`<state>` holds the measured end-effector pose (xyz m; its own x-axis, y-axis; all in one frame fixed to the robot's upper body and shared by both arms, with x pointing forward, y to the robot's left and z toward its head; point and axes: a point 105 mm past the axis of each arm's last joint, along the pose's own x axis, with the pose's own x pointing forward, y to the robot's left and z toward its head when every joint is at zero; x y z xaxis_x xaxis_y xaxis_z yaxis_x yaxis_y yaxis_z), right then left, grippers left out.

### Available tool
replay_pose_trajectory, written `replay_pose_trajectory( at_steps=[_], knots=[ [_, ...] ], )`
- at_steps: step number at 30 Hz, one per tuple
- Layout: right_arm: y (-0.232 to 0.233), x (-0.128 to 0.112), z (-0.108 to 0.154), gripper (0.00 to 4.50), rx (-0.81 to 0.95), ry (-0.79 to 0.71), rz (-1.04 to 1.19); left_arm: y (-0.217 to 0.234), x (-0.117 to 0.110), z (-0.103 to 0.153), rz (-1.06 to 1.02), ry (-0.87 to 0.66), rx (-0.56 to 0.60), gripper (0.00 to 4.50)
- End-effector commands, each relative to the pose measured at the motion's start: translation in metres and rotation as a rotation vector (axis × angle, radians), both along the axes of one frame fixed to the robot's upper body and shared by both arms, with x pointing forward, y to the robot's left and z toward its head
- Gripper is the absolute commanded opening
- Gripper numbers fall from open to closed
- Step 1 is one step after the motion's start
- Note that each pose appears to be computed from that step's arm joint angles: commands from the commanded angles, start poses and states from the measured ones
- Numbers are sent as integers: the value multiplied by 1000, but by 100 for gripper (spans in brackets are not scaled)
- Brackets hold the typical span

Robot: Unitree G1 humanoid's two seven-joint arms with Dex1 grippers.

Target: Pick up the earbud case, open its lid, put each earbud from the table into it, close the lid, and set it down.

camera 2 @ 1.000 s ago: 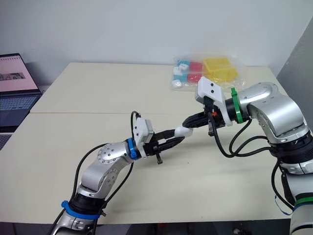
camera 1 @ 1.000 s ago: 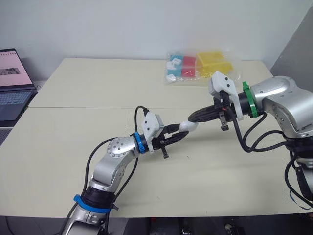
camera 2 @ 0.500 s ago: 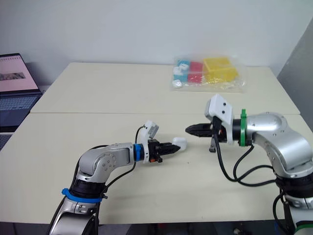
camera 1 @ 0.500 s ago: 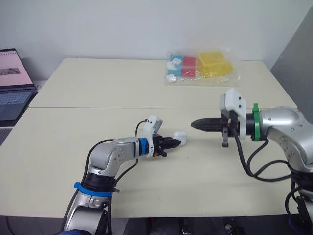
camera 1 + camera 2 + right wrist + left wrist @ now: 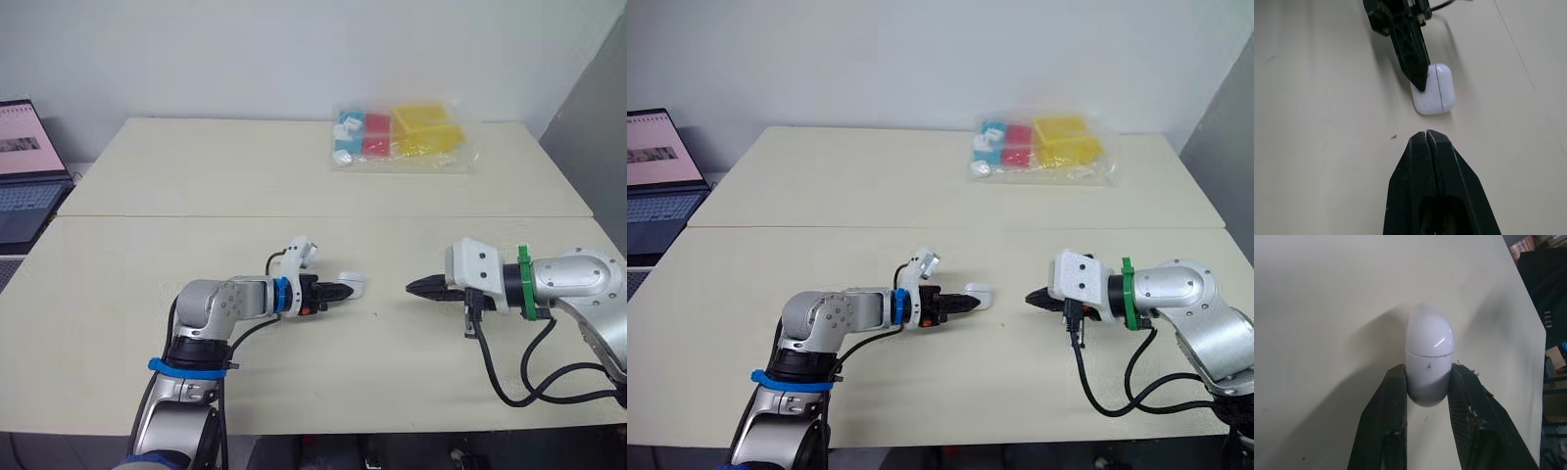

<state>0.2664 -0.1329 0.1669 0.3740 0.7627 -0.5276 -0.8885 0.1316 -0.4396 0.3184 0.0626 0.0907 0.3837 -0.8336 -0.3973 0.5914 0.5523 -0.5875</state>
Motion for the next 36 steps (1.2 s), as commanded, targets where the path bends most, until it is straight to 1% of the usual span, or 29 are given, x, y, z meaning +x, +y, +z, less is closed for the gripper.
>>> replay_pose_trajectory(
  at_steps=[1, 2, 3, 4, 7, 8, 9, 12, 13, 14, 17, 19, 20, 22, 23, 25, 27, 28, 31, 33, 34, 36],
  knots=[
    [1, -1, 5, 0, -14, -46, 30, 7, 4, 0, 30, 7, 2, 79],
    [1, -1, 5, 0, -11, -45, 31, 8, 4, -1, 38, 9, 5, 79],
    [2, -1, 5, 0, -9, -44, 33, 10, 5, -2, 41, 9, 6, 151],
    [2, -1, 6, 0, -6, -43, 32, 12, 5, -2, 44, 10, 9, 175],
    [2, 0, 7, 0, -4, -43, 32, 15, 5, -2, 48, 13, 14, 269],
    [2, 0, 7, 0, -3, -42, 32, 16, 6, -2, 50, 13, 16, 293],
    [1, 0, 7, 0, -3, -43, 32, 21, 6, -2, 54, 12, 28, 331],
    [0, 1, 11, 0, 13, -37, 24, 42, 4, 0, 51, -22, 94, 425],
    [0, 1, 12, 0, 17, -36, 23, 45, 3, 1, 42, -35, 112, 447],
    [0, 2, 13, 0, 24, -46, 22, 48, 0, 1, 29, -44, 124, 447],
    [0, 1, 16, 0, 43, -42, 32, 63, -12, 4, -46, -149, 225, 447],
    [-3, -3, 14, 0, 48, 5, 39, 74, -20, 4, -120, -270, 318, 447],
    [-6, -1, 15, 0, 43, -2, 26, 81, -26, 6, -185, -347, 367, 447],
    [-8, 1, 16, 35, 51, -9, 18, 89, -31, 15, -270, -492, 411, 450],
    [-8, 1, 17, 57, 55, -14, 16, 91, -32, 18, -289, -532, 414, 450],
    [-10, 2, 20, 122, 73, -23, 6, 95, -33, 33, -324, -644, 400, 450],
    [-11, 0, 25, 198, 100, -32, -2, 99, -36, 55, -327, -768, 363, 450],
    [-13, -2, 27, 235, 107, -29, -5, 101, -39, 61, -331, -799, 351, 450],
    [-18, -9, 32, 344, 125, -32, -2, 108, -45, 68, -332, -856, 382, 450],
    [-22, -10, 36, 417, 119, -85, 5, 115, -46, 71, -301, -873, 410, 450],
    [-23, -12, 37, 448, 126, -95, 11, 118, -46, 70, -290, -857, 428, 450],
    [-26, -15, 38, 448, 150, -90, 7, 122, -48, 70, -283, -861, 458, 450]
  ],
)
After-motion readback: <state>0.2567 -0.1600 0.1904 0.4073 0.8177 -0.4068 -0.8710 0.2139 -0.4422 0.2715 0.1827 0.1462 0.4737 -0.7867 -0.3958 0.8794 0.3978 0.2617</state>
